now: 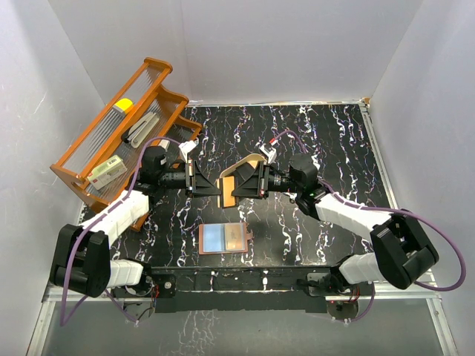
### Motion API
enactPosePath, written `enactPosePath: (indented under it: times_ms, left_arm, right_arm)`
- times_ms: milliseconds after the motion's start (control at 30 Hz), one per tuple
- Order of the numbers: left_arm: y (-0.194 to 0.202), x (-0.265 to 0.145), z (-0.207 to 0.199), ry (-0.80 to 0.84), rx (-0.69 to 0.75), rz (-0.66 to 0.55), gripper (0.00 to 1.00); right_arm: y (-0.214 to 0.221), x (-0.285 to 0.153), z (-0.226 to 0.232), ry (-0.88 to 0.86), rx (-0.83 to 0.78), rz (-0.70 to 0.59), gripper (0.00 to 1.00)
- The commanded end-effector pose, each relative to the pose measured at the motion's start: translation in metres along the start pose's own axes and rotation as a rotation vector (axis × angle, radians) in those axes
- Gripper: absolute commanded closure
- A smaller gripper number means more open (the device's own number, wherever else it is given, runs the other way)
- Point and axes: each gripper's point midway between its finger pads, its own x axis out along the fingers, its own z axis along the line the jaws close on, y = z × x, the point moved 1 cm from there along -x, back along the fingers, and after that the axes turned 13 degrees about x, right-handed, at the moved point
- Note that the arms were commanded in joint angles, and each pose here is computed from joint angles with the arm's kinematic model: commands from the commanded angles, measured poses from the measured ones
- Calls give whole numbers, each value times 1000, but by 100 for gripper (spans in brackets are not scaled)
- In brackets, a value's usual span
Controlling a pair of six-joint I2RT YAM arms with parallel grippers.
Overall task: Put the credit cards into the card holder
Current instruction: Insert the credit card into the card holder.
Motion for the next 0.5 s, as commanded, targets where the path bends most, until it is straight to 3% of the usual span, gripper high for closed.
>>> enactPosePath:
  times_ms: [0,300,467]
  left_arm:
    - [-1,-1,8,-57,1,-3,99]
    - [2,-5,-3,-23,-18,-28,100]
    - [0,-7,-15,20,-19,-61,100]
  right_arm:
    - [7,-7,41,-125,-119,27,96]
    - [-6,-10,16,-8,-109,-42,100]
    - [0,-11,3,7,-83,-18,100]
